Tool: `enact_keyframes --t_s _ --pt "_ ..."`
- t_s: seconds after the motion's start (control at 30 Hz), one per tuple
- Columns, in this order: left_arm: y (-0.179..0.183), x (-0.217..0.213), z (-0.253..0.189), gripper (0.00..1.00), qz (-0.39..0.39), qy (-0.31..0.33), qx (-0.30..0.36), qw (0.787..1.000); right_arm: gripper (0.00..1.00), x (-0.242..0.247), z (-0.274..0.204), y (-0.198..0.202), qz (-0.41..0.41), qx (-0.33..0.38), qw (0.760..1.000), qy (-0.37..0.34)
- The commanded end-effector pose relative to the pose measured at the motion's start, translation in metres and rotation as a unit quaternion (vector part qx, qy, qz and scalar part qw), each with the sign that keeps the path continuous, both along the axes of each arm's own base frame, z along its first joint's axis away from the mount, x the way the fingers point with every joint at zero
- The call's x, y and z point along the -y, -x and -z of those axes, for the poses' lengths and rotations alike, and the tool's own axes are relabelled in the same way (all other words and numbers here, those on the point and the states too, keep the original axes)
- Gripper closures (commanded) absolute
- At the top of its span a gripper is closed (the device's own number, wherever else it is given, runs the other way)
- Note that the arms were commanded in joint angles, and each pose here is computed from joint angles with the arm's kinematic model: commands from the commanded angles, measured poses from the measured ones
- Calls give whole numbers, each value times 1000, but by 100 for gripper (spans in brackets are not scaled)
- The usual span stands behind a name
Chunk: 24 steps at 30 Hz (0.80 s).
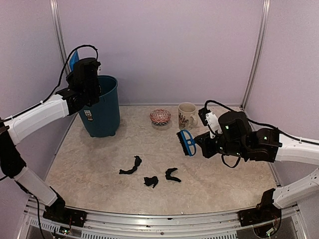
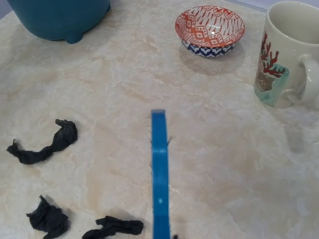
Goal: Sweep away the paper scraps from the table
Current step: Dump the paper scraps in the dustpan into the trash bin, then sweep the paper scraps at the center of the board.
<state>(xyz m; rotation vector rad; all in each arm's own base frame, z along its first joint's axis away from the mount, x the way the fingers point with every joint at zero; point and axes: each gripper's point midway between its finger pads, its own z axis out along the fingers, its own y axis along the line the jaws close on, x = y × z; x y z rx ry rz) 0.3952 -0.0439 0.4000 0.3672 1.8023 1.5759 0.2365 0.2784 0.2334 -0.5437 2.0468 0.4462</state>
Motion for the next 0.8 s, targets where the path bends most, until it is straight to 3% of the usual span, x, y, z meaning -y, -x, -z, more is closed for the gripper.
enact_keyframes --t_s 0.0,0.17,0.4,0.57,0.77 --pt "4 -4 -14 100 15 19 27 999 100 1 -4 1 0 -1 1000 -26" --pt "-2 18 -14 100 109 131 47 984 100 -2 -2 3 -8 -7 999 -31" --pt "2 33 -16 100 167 222 59 959 100 -15 -7 7 -37 -10 998 -48" --pt "15 61 -19 100 244 336 69 907 100 -38 -10 13 -76 -25 994 -76" --pt "48 95 -20 100 317 460 60 828 100 -79 -12 31 -133 -56 982 -120"
